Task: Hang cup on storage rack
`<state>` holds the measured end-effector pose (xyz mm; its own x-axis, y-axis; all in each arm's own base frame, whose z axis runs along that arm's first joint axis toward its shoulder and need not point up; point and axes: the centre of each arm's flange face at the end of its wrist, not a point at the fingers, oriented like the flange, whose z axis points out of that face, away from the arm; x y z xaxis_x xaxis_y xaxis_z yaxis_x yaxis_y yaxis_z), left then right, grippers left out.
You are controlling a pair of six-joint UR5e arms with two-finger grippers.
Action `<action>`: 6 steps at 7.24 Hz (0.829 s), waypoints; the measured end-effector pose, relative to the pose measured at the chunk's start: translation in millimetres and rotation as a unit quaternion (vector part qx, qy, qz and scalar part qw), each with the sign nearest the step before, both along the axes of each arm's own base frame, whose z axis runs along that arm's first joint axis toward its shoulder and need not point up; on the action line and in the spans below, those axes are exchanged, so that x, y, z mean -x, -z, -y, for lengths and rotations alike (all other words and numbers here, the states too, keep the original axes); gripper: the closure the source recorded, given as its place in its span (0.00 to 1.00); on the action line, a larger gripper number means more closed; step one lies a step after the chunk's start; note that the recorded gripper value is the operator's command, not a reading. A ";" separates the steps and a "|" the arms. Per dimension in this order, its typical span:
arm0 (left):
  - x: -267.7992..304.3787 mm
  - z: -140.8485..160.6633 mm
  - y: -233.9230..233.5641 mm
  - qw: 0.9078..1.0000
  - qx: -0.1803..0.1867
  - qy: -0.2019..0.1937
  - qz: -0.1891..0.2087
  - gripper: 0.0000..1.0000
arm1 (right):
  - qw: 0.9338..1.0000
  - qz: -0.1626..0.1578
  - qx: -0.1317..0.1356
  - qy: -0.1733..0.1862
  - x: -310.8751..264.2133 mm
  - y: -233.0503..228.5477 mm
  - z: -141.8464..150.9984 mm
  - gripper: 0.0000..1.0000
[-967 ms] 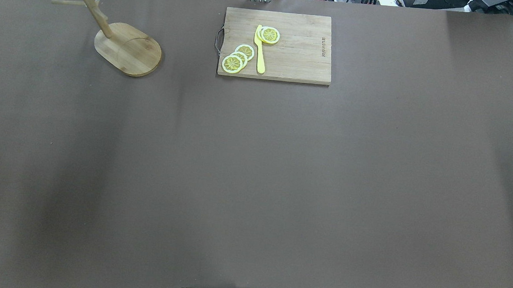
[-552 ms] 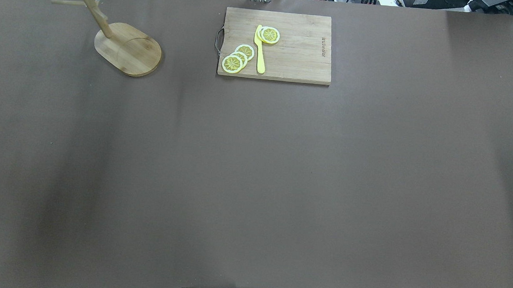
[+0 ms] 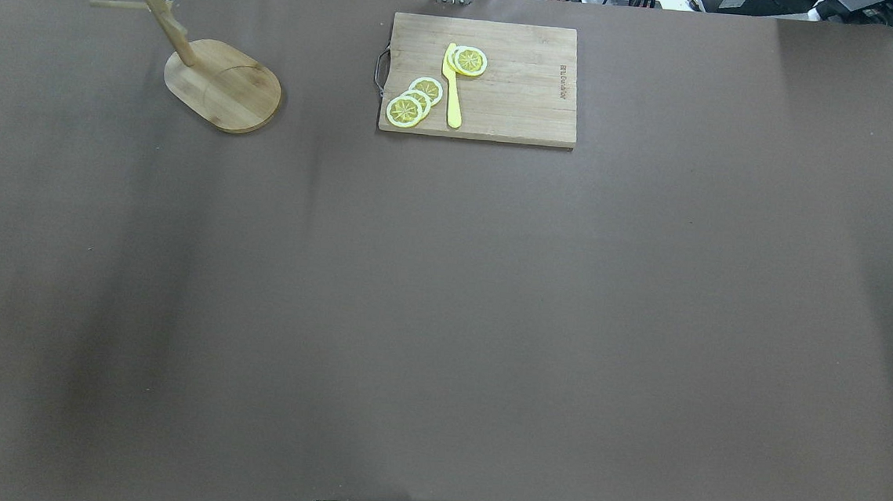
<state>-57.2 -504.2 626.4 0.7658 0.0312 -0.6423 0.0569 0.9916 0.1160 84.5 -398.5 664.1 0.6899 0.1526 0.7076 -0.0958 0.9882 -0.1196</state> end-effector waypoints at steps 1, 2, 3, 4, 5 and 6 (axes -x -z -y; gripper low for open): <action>-1.4 0.0 0.2 1.000 0.002 -0.001 0.000 0.02 | 1.000 0.001 0.000 0.000 0.1 0.2 0.3 0.00; -1.9 0.3 0.6 1.000 0.002 -0.002 0.000 0.02 | 1.000 0.001 0.000 -0.001 0.0 0.4 0.7 0.00; -2.2 0.5 1.0 1.000 0.002 -0.002 0.000 0.02 | 1.000 0.000 0.000 -0.001 0.1 0.5 1.0 0.00; -2.4 0.8 1.4 1.000 0.002 -0.002 0.000 0.02 | 1.000 0.001 -0.001 -0.001 0.2 1.6 1.6 0.00; -2.5 1.3 1.3 1.000 0.003 -0.002 -0.001 0.02 | 1.000 0.001 -0.002 -0.001 0.1 3.0 2.1 0.00; -2.6 1.6 0.9 1.000 0.003 -0.003 -0.001 0.02 | 1.000 0.001 -0.003 -0.001 0.1 4.1 2.5 0.00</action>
